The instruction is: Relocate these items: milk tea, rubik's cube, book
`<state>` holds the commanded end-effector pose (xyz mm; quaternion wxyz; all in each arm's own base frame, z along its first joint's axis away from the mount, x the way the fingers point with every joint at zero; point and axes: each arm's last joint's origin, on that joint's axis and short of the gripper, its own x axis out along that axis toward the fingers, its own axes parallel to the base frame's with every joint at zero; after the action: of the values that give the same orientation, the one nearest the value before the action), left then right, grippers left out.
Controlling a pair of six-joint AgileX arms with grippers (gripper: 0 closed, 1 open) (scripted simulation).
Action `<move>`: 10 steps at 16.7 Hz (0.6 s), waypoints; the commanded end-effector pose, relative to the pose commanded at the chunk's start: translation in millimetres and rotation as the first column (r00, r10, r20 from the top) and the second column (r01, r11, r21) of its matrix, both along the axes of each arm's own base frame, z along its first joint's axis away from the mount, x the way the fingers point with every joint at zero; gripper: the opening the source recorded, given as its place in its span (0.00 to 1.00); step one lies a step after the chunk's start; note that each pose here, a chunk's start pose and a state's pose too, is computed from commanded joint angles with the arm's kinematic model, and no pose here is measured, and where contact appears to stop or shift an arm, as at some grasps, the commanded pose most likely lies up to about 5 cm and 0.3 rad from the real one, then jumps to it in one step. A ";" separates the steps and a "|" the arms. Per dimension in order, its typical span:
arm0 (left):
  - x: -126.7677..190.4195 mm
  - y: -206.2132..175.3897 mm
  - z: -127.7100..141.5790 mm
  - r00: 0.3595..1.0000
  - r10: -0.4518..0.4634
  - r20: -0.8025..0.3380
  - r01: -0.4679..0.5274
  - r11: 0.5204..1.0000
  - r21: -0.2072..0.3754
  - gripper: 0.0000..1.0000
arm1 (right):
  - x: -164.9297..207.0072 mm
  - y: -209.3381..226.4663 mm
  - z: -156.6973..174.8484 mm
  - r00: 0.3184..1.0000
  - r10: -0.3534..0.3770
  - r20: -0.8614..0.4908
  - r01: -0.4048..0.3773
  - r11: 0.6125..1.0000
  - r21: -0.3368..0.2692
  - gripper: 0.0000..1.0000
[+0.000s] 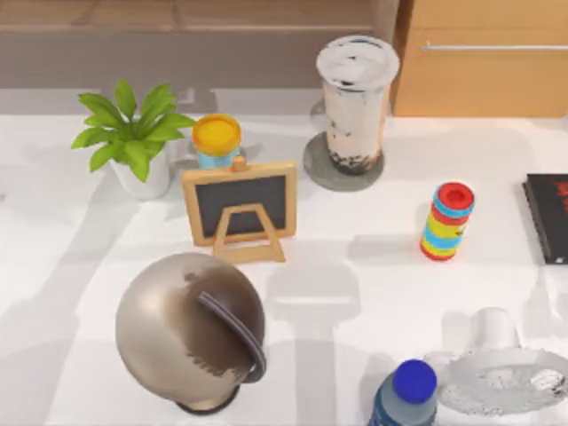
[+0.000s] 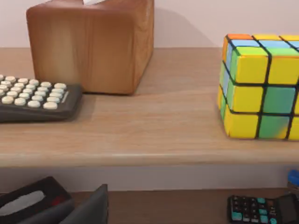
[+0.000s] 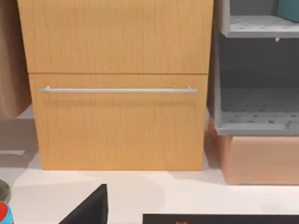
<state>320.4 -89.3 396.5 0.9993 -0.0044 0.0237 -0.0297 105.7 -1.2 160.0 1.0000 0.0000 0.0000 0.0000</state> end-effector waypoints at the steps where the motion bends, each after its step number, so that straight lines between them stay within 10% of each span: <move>1: -18.0 8.2 -4.8 1.000 -0.010 -0.007 0.010 1.000 -0.001 1.00 | 0.0 0.0 0.0 1.000 0.000 0.000 0.000 1.000 0.000 1.00; 10: -176.8 74.0 -117.4 1.000 0.017 0.004 -0.017 1.000 -0.018 1.00 | 0.0 0.0 0.0 1.000 0.000 0.000 0.000 1.000 0.000 1.00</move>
<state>143.6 -15.3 279.1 0.9994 -0.0134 0.0213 -0.0216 105.7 -1.2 160.0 1.0000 0.0000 0.0000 0.0000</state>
